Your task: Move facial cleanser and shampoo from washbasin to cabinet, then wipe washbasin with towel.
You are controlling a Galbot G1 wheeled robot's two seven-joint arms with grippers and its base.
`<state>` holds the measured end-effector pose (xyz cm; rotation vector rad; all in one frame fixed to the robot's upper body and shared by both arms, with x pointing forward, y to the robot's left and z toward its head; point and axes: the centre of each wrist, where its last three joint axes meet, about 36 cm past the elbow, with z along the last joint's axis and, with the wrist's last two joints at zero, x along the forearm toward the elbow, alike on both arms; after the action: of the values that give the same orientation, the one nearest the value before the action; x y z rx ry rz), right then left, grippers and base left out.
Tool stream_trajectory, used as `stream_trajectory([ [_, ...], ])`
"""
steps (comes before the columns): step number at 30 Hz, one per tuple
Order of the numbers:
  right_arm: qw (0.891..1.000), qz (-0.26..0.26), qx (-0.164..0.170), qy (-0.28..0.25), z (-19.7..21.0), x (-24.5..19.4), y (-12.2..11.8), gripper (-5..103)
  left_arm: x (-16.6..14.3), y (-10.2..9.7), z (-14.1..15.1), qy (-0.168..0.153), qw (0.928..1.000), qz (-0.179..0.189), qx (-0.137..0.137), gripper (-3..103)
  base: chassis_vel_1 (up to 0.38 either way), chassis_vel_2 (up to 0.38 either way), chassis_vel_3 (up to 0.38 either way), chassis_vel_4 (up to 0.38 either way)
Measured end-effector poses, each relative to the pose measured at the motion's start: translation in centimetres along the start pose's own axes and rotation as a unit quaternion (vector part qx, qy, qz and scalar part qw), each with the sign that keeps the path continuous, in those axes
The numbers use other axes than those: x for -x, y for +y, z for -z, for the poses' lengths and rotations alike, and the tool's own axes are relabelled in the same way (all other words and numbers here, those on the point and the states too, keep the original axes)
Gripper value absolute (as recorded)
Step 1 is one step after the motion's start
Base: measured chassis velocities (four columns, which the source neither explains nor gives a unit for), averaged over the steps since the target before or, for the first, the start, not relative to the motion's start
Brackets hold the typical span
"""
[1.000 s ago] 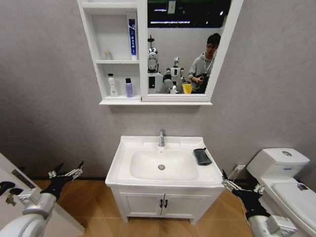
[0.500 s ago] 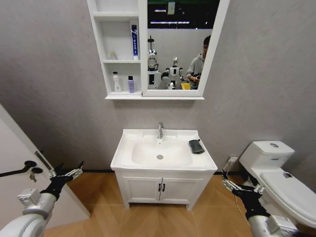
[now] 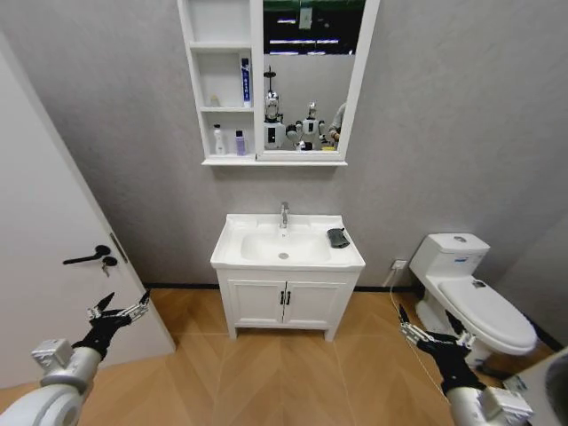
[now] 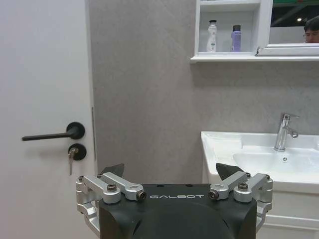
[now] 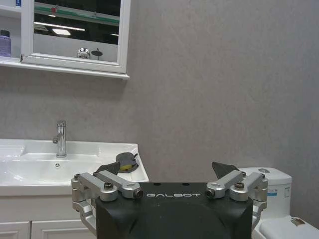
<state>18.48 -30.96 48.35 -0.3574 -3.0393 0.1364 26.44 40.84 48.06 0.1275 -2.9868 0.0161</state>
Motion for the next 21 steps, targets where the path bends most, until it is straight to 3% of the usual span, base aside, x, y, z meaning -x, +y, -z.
stream_trajectory([
  [11,1.000,0.000,0.000,0.000,0.00,0.00,0.00,100,0.00,0.00,0.00,0.000,1.0000,0.000,0.000,100,0.332,-0.322,-0.330,0.308],
  [21,1.000,0.000,0.000,0.000,0.00,0.00,0.00,100,0.00,-0.01,-0.01,0.000,1.0000,0.000,0.000,100,0.008,-0.017,-0.060,0.051],
])
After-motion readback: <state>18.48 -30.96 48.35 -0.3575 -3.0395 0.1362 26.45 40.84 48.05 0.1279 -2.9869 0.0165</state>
